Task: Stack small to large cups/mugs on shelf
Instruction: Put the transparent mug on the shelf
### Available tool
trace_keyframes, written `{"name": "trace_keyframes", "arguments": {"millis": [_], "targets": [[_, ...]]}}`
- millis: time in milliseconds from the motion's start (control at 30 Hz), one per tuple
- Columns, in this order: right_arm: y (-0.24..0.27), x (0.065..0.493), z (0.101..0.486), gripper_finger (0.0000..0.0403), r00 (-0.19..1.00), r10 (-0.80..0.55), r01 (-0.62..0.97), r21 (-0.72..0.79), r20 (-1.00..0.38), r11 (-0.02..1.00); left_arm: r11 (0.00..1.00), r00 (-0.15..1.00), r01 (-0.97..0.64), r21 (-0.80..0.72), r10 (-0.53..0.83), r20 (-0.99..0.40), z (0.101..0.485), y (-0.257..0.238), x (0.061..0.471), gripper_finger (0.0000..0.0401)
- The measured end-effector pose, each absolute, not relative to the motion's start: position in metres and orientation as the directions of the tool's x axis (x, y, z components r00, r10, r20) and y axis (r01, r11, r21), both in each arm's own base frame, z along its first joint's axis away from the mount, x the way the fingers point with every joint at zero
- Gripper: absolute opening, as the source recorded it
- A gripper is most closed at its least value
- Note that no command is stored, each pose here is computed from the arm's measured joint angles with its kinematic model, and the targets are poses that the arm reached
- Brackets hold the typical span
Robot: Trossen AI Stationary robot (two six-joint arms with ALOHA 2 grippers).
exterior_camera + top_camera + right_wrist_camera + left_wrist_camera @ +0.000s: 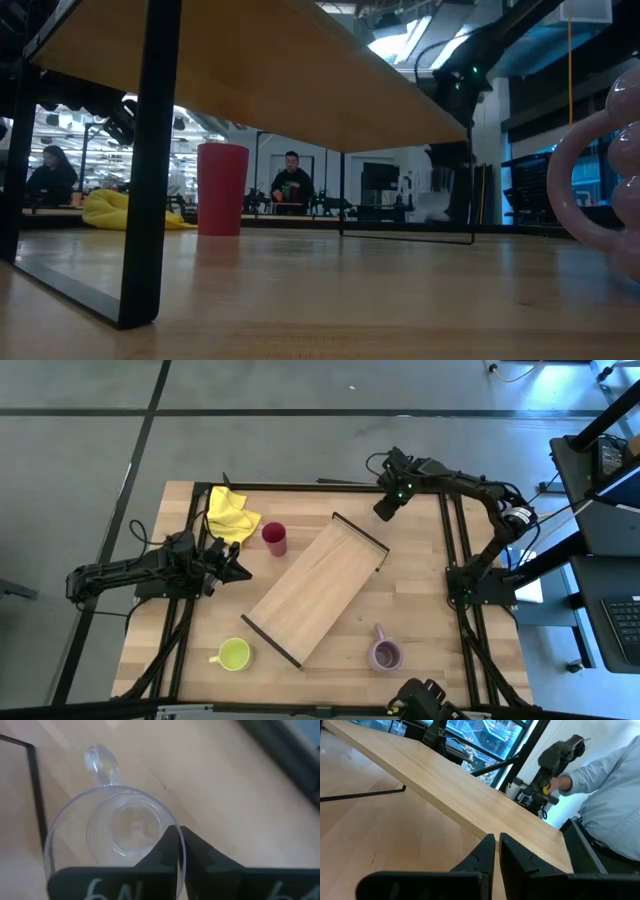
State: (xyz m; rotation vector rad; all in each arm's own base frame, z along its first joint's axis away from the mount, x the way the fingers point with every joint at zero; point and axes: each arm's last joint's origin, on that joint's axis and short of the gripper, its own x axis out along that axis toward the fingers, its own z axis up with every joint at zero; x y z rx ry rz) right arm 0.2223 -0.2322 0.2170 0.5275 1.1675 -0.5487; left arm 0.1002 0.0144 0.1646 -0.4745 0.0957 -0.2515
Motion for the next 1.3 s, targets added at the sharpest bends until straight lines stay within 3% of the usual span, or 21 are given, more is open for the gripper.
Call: {"name": "trace_keyframes", "arguments": {"millis": [133, 367, 500, 633, 833, 1000, 1300], "targets": [[-0.236, 0.226, 0.254, 0.0006, 0.288, -0.129, 0.612, 0.079, -0.949, 0.787, 0.859, 0.965, 0.217, -0.463, -0.261, -0.033, 0.165, 0.014, 0.100, 0.0019], [-0.240, 0.226, 0.332, 0.0012, 0.275, -0.256, 0.570, -0.058, -0.927, 0.820, 0.859, 0.965, 0.217, -0.463, -0.261, -0.033, 0.165, 0.014, 0.100, 0.0019], [-0.238, 0.227, 0.378, 0.0008, 0.378, -0.341, 0.593, -0.059, -0.861, 0.803, 0.859, 0.965, 0.217, -0.463, -0.261, -0.033, 0.165, 0.014, 0.100, 0.0019], [-0.228, 0.230, 0.410, 0.0010, 0.532, -0.290, 0.575, 0.089, -0.796, 0.813, 0.859, 0.965, 0.217, -0.463, -0.261, -0.033, 0.165, 0.014, 0.100, 0.0019], [-0.198, 0.239, 0.417, 0.0011, 0.535, -0.137, 0.541, 0.213, -0.834, 0.813, 0.859, 0.965, 0.217, -0.463, -0.261, -0.033, 0.165, 0.014, 0.100, 0.0019], [-0.163, 0.261, 0.418, 0.0011, 0.616, 0.116, 0.260, 0.340, -0.779, 0.904, 0.859, 0.965, 0.217, -0.463, -0.261, -0.033, 0.165, 0.014, 0.100, 0.0019], [-0.130, 0.285, 0.418, 0.0012, 0.535, -0.123, 0.535, 0.222, -0.836, 0.815, 0.859, 0.965, 0.217, -0.463, -0.261, -0.033, 0.165, 0.014, 0.100, 0.0019]]}}
